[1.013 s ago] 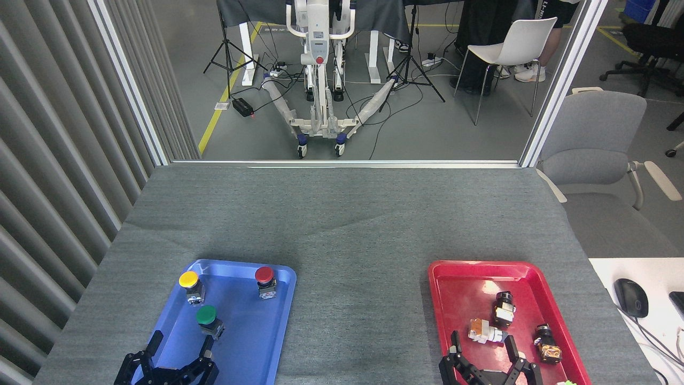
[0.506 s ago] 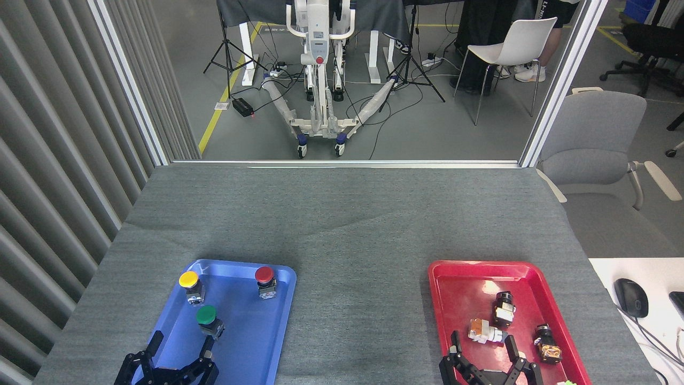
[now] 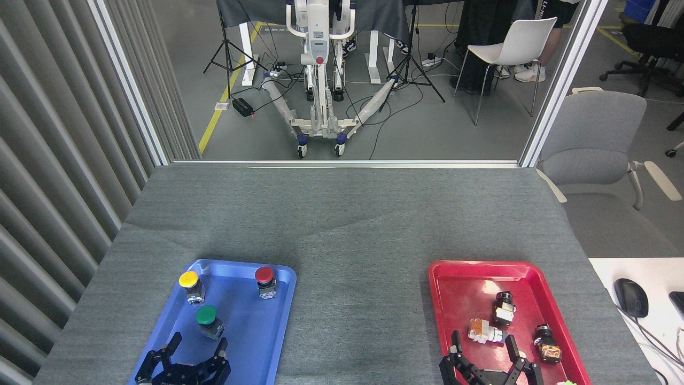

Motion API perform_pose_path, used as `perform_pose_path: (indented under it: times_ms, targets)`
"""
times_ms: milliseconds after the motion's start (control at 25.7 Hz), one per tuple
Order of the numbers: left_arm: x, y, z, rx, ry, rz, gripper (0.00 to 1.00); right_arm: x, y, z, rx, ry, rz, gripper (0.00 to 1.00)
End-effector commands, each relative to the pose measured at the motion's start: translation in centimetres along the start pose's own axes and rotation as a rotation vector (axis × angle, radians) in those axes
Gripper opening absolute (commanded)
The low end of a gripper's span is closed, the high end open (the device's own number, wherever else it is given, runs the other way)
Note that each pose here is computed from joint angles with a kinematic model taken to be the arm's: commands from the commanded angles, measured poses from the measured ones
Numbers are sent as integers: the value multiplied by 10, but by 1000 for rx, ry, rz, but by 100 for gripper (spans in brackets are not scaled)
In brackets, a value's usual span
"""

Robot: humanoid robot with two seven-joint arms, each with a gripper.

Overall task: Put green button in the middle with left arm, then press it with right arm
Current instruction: 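Grasp the green button in the blue tray with the left gripper, then carry the green button out of the tray toward the table middle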

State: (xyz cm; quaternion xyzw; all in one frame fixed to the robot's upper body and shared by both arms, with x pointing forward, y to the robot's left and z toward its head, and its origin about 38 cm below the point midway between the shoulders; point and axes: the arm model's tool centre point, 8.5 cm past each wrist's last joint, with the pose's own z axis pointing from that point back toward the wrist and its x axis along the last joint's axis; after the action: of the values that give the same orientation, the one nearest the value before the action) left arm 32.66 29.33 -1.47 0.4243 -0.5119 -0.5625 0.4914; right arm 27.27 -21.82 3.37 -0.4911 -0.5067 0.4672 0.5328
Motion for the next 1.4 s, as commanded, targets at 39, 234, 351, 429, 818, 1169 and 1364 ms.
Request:
perform_pose_path:
  times_ms: [39, 234, 351, 429, 818, 1169, 1364]
  targets:
    - [2, -6, -20, -26, -41, 13, 98, 0, 0, 0, -2, 1, -2, 100]
    - [-4, -7, -32, -34, -21, 16, 98, 1, 0, 0, -4, 1, -2, 100]
    - [-8, -7, -36, -40, 4, 12, 97, 0, -1, 0, -5, 3, -3, 100]
    - [-9, -9, -38, -46, 6, 13, 96, 0, 0, 0, -4, 3, -3, 100]
    - [-10, -7, -42, -37, 3, 17, 35, 0, 0, 0, -4, 3, -3, 100]
    - [2, 22, -39, 100, -192, -12, 0, 0, -1, 0, -5, 2, 0, 100]
    - [78, 59, -74, 191, -398, -61, 0, 0, -1, 0, -5, 0, 1, 100]
